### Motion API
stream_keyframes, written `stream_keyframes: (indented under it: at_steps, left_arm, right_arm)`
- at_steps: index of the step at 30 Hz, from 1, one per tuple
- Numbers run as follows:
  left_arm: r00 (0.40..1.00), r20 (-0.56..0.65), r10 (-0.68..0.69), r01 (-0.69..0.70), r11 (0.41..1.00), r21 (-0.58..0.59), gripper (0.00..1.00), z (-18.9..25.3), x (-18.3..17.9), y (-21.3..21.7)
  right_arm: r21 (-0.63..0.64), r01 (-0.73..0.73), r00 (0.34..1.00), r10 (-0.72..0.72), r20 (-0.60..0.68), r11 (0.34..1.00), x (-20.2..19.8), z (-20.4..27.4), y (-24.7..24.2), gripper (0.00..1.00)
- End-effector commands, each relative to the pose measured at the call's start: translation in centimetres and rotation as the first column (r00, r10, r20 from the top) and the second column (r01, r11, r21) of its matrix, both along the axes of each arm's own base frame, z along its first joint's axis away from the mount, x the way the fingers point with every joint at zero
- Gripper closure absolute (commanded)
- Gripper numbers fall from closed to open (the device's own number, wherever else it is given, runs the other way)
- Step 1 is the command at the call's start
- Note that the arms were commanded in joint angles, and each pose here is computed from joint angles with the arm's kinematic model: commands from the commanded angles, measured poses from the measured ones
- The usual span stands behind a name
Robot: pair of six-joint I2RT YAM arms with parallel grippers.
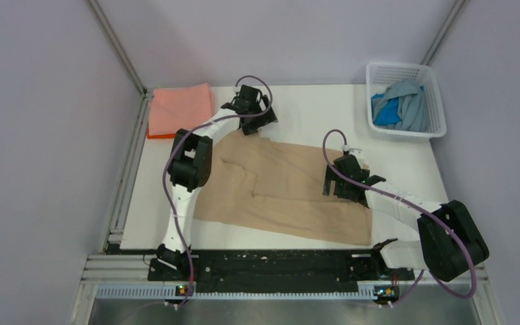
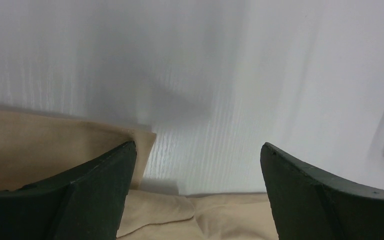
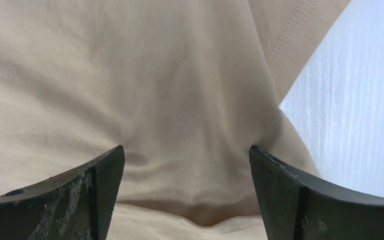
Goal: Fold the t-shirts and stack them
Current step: Grab the side of the flattened tshirt furthest away from the robot with both arms
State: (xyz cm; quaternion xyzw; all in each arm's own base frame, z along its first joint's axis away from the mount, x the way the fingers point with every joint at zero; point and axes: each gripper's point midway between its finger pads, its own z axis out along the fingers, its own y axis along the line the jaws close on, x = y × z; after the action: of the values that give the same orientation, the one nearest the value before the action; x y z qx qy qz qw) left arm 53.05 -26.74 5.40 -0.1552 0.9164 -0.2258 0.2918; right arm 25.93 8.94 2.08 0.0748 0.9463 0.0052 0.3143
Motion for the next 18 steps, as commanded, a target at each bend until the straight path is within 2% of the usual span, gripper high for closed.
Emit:
stream_keyframes:
  at_steps: [1, 9, 13, 18]
  left_arm:
    - [1.0, -0.012, 0.026, -0.026, 1.0, 0.007, 0.01, -2.6, 1.4, -0.5]
    - [0.999, 0.008, 0.044, -0.044, 0.999, -0.025, 0.01, -4.1, 3.9, -1.8]
    - [0.995, 0.082, 0.06, -0.047, 0.988, -0.148, 0.01, -3.1, 6.5, -3.9]
    - [0.968, 0.123, 0.218, -0.198, 0.968, -0.152, 0.01, -2.9, 9.6, -2.4]
  right_arm:
    - [0.03, 0.001, 1.0, -0.001, -0.008, 1.0, 0.1, -0.5, 0.4, 0.07]
    - [0.028, 0.0, 1.0, 0.001, -0.017, 1.0, 0.0, -0.8, 0.4, 0.07]
    - [0.029, -0.002, 1.0, 0.002, -0.02, 1.0, 0.0, -0.8, 0.5, 0.07]
    - [0.03, -0.004, 1.0, 0.005, -0.025, 1.0, -0.1, -1.0, 0.5, 0.07]
